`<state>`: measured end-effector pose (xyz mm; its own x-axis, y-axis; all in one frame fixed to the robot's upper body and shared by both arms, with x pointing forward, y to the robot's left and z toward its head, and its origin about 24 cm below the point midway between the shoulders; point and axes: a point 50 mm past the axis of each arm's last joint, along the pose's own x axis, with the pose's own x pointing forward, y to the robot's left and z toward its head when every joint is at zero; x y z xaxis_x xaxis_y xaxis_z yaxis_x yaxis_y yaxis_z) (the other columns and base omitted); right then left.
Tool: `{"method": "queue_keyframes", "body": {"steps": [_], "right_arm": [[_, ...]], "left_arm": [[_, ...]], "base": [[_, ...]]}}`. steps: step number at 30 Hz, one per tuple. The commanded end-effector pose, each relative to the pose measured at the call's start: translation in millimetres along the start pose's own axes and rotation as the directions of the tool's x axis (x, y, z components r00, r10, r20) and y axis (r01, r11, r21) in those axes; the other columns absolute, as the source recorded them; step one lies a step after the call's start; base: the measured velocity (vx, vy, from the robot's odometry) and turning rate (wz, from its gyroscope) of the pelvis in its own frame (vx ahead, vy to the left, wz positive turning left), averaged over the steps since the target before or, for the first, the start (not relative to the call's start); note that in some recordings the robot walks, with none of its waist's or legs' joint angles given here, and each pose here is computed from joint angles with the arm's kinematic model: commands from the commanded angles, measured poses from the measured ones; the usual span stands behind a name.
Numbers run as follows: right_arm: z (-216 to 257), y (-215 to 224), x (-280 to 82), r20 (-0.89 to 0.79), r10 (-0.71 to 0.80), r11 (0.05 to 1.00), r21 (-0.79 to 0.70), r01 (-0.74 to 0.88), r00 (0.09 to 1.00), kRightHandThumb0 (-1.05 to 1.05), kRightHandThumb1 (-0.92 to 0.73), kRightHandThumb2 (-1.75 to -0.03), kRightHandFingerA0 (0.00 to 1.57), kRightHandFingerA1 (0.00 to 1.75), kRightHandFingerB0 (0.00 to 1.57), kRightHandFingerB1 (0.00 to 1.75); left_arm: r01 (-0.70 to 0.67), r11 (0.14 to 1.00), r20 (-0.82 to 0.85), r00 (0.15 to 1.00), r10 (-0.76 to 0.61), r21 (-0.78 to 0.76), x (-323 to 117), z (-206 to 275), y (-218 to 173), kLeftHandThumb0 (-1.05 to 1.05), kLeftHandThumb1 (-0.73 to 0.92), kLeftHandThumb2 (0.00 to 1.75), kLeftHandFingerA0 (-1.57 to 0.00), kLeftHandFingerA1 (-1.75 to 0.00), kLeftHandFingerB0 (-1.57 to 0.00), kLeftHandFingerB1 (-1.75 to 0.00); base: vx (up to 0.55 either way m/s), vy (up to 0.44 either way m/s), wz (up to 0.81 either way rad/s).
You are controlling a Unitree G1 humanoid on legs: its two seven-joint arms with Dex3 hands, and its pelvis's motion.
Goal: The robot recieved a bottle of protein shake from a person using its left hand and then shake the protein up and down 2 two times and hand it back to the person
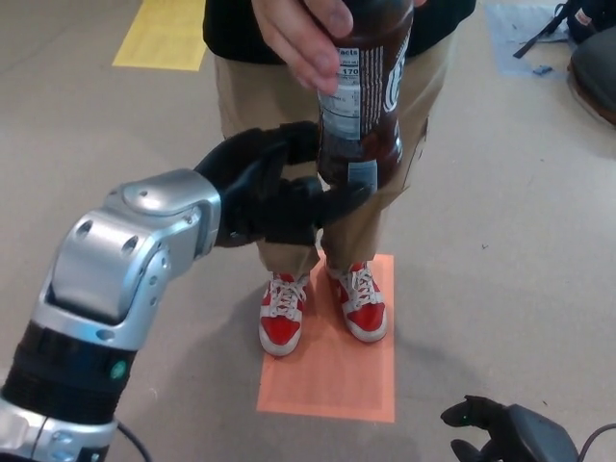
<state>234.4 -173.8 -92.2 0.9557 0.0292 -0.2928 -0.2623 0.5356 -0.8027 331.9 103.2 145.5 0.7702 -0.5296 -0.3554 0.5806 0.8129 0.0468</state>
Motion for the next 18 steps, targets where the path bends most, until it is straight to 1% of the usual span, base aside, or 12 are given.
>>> {"method": "queue_keyframes", "body": {"steps": [1,4,5,7,8,10,13,14,15,16,17,18], "right_arm": [[-6.9,5.1,-7.2,-0.016,0.017,1.000,-0.012,-0.018,1.000,-0.49,-0.79,-0.64,0.85,0.64,0.68,0.41],[-8.5,9.4,-11.3,-0.024,0.022,1.000,-0.003,-0.022,0.999,-0.50,-0.79,-0.64,0.85,0.64,0.69,0.41],[-9.4,11.3,-13.6,-0.021,0.023,1.000,-0.010,-0.023,1.000,-0.51,-0.79,-0.65,0.83,0.61,0.69,0.40],[-11.7,14.6,-18.0,-0.021,0.024,0.999,-0.022,-0.024,1.000,-0.52,-0.79,-0.63,0.84,0.63,0.70,0.42],[-12.6,16.0,-19.8,-0.020,0.027,0.999,-0.024,-0.027,0.999,-0.51,-0.79,-0.64,0.82,0.60,0.69,0.43],[-13.9,17.6,-21.6,-0.026,0.033,0.999,-0.023,-0.034,0.999,-0.51,-0.78,-0.65,0.80,0.60,0.69,0.43],[-14.6,19.7,-23.3,-0.034,0.039,0.999,-0.020,-0.039,0.999,-0.51,-0.78,-0.65,0.81,0.60,0.69,0.42],[-14.4,20.6,-23.8,-0.037,0.041,0.999,-0.008,-0.042,0.998,-0.50,-0.78,-0.65,0.82,0.61,0.71,0.41],[-14.2,20.4,-23.4,-0.038,0.041,0.999,-0.007,-0.041,0.998,-0.50,-0.78,-0.65,0.82,0.60,0.70,0.41],[-14.1,20.2,-23.1,-0.039,0.041,0.999,-0.006,-0.041,0.998,-0.50,-0.79,-0.65,0.81,0.58,0.69,0.40],[-14.0,19.6,-23.0,-0.034,0.040,0.999,-0.005,-0.040,0.999,-0.51,-0.79,-0.67,0.78,0.60,0.69,0.43],[-13.8,19.0,-22.9,-0.028,0.037,0.999,-0.005,-0.037,0.999,-0.51,-0.79,-0.67,0.78,0.60,0.69,0.43]], "left_arm": [[0.003,1.000,-0.046,0.999,-0.002,0.030,-8.2,-15.0,1.8,-0.72,0.48,0.85,0.00,-0.19,0.00,-0.12],[0.006,0.999,-0.055,0.998,-0.004,0.037,-13.3,-27.5,-0.2,-0.71,0.47,0.85,0.00,-0.19,0.00,-0.15],[0.010,0.999,-0.068,0.998,-0.007,0.043,-16.8,-38.5,-0.1,-0.71,0.47,0.85,0.00,-0.19,0.00,-0.15],[0.016,0.998,-0.098,0.995,-0.010,0.055,-21.8,-56.2,-1.1,-0.72,0.48,0.85,0.00,-0.17,0.00,-0.13],[0.008,0.998,-0.119,0.993,-0.001,0.063,-24.2,-66.7,-1.3,-0.72,0.48,0.85,-0.03,-0.21,-0.04,-0.17],[-0.012,0.997,-0.158,0.987,0.023,0.076,-28.3,-86.7,-1.7,-0.72,0.47,0.84,-0.02,-0.23,-0.06,-0.19],[-0.025,0.997,-0.183,0.982,0.039,0.079,-33.1,-107.5,-3.3,-0.72,0.47,0.84,-0.03,-0.25,-0.07,-0.20],[-0.048,0.993,-0.221,0.973,0.071,0.108,-38.6,-129.1,-1.5,-0.71,0.48,0.82,-0.06,-0.32,-0.05,-0.22],[-0.059,0.990,-0.231,0.969,0.088,0.130,-40.8,-137.3,-0.5,-0.72,0.49,0.82,-0.06,-0.36,-0.07,-0.24],[-0.067,0.987,-0.238,0.966,0.100,0.145,-42.4,-143.3,0.1,-0.75,0.49,0.85,0.00,-0.37,-0.15,-0.29],[-0.088,0.981,-0.252,0.959,0.131,0.172,-46.5,-157.2,1.5,-0.36,0.35,0.94,-0.01,-0.49,0.00,-0.47],[-0.107,0.975,-0.263,0.952,0.158,0.197,-50.9,-170.0,2.2,-0.36,0.35,0.94,-0.01,-0.49,0.00,-0.47]], "base": [[0.00,0.000,0.00],[0.00,0.000,0.00],[0.00,0.000,0.00],[0.00,0.000,0.00],[0.00,0.000,0.00],[0.00,0.000,0.00],[0.00,0.000,0.00],[0.00,0.000,0.00],[0.00,0.000,0.00],[0.00,0.000,0.00],[0.00,0.000,0.00],[0.00,0.000,0.00]]}}
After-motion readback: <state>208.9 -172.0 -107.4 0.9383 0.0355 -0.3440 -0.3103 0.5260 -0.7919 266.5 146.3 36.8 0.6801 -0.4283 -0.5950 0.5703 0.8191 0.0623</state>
